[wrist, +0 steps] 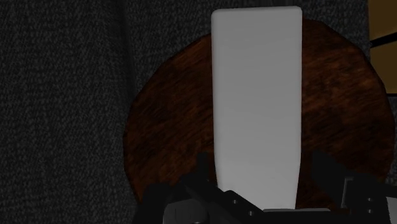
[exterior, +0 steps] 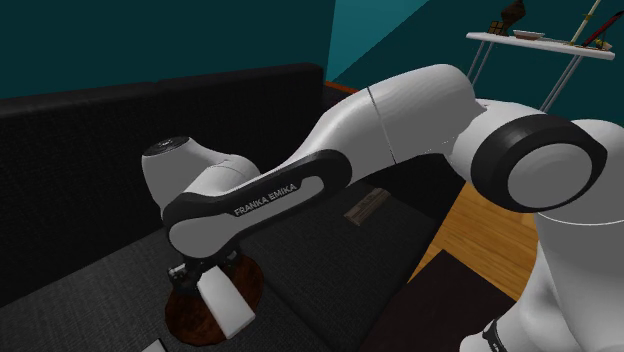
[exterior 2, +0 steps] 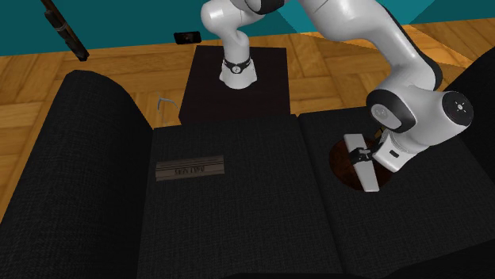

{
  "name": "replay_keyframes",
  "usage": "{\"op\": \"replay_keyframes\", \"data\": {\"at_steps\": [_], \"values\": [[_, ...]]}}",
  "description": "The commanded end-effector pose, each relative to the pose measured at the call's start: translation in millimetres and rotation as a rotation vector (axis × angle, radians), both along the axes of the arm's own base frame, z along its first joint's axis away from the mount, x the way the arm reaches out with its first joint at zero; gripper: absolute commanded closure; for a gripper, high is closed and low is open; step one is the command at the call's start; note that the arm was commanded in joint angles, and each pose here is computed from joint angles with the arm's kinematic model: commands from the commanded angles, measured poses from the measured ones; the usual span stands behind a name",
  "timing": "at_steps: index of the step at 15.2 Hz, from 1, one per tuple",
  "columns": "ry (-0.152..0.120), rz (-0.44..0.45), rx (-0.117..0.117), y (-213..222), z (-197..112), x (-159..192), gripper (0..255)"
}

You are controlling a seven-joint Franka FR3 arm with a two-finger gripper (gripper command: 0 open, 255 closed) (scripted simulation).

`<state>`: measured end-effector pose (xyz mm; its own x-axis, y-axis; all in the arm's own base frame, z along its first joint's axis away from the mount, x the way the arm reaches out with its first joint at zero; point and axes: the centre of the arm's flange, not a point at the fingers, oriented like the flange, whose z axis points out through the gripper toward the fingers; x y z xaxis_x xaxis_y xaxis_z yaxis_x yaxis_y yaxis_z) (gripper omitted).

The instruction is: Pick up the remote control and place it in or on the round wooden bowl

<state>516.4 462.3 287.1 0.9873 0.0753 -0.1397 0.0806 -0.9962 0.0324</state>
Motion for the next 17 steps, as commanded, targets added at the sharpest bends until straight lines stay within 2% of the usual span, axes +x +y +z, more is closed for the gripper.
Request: {"op": "replay_keyframes", "data": {"at_steps": [1,5,9,17], "values": [[0.000,0.000,0.000,0,0,0,0],[0.000,0.000,0.000,0,0,0,0],[0.000,0.000,0.000,2,50,7,0],[0.000,0.000,0.000,2,50,7,0]]}}
